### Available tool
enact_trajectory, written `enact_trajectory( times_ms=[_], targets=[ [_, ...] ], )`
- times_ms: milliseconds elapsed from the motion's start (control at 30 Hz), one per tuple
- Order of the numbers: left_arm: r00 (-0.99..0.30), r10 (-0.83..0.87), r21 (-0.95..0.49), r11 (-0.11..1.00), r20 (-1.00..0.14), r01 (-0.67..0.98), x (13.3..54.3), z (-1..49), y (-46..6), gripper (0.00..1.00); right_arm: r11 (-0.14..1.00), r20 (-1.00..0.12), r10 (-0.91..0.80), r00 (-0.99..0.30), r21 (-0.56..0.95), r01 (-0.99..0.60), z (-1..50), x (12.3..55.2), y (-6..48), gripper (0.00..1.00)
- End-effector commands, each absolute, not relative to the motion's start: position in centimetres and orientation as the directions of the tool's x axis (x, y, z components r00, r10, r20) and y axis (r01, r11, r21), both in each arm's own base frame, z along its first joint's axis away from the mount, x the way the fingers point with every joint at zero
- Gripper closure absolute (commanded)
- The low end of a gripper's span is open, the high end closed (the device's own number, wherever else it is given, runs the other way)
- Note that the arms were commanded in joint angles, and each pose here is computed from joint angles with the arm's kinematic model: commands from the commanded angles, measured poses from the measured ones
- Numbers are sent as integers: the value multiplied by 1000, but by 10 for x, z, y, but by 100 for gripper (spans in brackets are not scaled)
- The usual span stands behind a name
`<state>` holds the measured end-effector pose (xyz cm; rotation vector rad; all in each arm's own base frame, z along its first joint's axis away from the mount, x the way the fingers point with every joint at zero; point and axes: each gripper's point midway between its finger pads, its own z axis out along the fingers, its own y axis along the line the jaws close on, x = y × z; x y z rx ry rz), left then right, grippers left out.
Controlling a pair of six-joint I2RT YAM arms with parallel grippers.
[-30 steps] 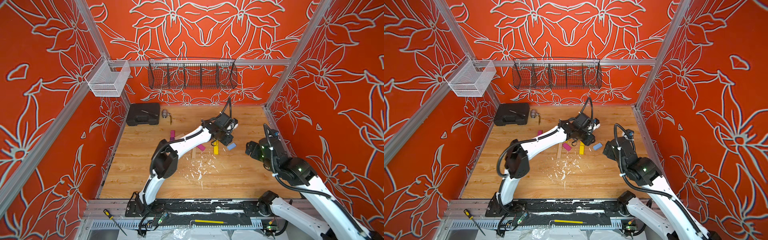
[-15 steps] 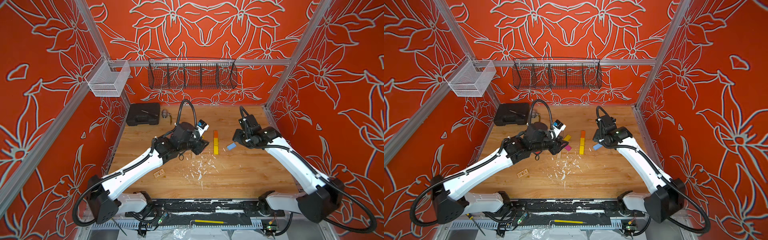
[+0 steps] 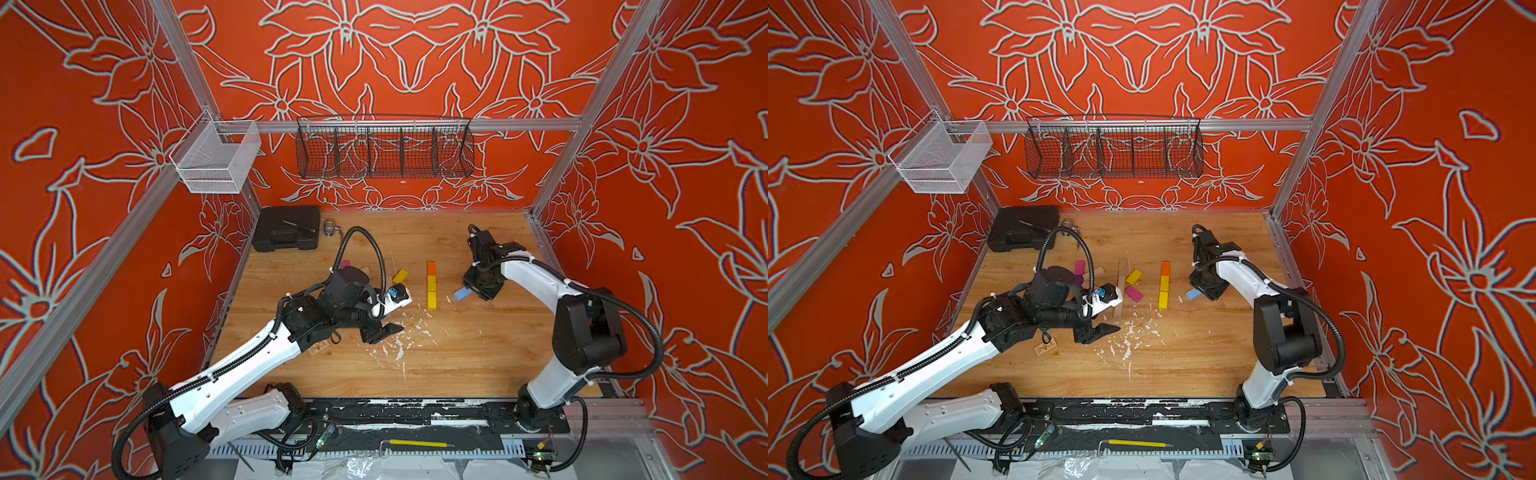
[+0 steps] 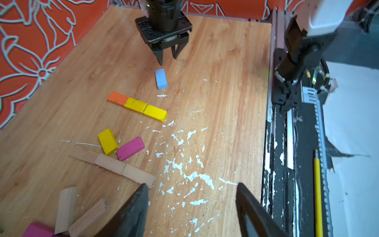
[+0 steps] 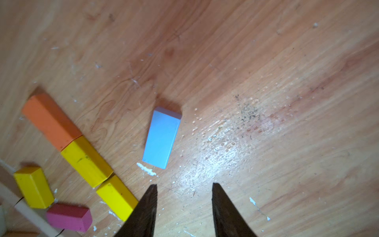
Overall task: Assemble the letter k with building blocks
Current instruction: Assemble the building block at the center of the board.
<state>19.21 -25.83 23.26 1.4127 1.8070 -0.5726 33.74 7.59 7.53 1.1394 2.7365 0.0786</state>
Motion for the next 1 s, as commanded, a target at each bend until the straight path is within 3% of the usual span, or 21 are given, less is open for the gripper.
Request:
enact_trajectory(
  times_ms=[0,367,967],
  targets=[
    [10,632,162,182,-775,970,183,228,-260,29,627,-98,779,-620,90,774,70,338,74,58],
    [3,662,194,216,-750,957,187,218,-250,13,566,-25,823,-568,117,816,48,357,86,58],
    [-4,681,201,220,-732,955,187,212,-246,11,553,2,831,-556,110,826,28,367,93,61]
  ],
)
